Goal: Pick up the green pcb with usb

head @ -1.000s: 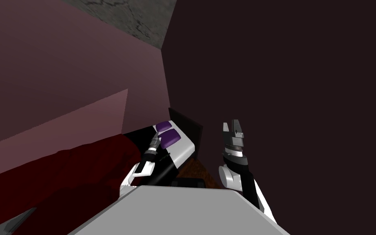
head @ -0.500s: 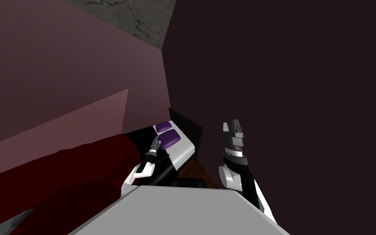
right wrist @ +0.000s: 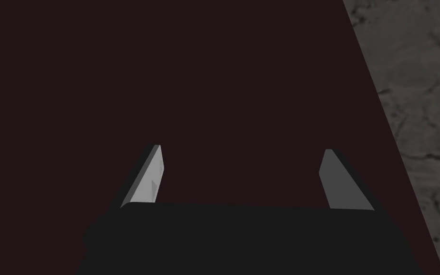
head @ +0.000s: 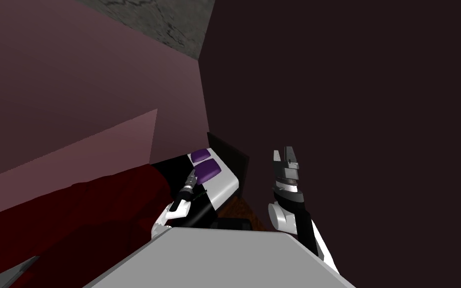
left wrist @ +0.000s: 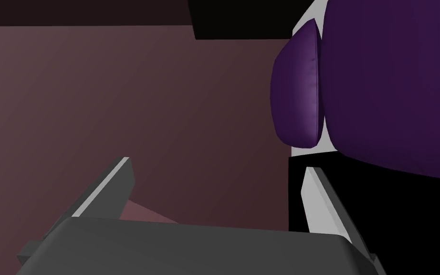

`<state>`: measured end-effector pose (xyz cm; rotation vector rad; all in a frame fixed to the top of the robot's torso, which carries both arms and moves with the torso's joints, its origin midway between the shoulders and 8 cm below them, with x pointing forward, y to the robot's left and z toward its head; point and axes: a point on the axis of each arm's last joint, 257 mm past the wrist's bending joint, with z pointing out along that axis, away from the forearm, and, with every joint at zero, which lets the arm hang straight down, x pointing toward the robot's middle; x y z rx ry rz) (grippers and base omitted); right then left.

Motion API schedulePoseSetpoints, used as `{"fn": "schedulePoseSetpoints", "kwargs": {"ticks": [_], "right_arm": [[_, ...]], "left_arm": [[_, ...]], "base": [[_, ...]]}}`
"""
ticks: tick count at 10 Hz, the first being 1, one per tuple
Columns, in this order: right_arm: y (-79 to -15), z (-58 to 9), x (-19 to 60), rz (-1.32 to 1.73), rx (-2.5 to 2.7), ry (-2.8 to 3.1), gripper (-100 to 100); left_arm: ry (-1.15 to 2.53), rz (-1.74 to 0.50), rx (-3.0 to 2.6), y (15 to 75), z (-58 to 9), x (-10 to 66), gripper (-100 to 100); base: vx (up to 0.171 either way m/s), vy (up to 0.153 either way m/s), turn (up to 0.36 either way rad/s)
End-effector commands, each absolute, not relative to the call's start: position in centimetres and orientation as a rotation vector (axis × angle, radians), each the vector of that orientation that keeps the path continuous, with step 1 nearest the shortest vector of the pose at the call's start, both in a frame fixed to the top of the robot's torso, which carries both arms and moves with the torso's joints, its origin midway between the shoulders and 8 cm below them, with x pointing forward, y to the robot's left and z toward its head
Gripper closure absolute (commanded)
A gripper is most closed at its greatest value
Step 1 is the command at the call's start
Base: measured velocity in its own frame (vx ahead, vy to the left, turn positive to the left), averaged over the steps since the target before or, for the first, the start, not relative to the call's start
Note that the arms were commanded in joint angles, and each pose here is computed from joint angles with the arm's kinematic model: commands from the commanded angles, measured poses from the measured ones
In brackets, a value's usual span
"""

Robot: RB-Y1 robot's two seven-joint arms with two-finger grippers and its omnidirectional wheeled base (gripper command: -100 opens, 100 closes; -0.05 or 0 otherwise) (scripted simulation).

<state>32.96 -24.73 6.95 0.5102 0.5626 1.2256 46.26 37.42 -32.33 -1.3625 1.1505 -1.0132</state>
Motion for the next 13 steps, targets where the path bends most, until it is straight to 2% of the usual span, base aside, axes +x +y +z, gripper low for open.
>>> {"fn": "schedulePoseSetpoints", "kwargs": {"ticks": [1,13], "right_arm": [[-24.7,7.0,33.0,1.226,0.51,0.563,0],[-24.7,7.0,33.0,1.226,0.51,0.563,0]], "left_arm": [[1.163,-0.99,-1.415,37.7,-34.2,46.4,-100],[1.259,-0.827,-1.737,38.3,-46.7,42.8,-100]], "base": [[0.044,-0.031,0.032],[0.031,-0.019,0.02]]}}
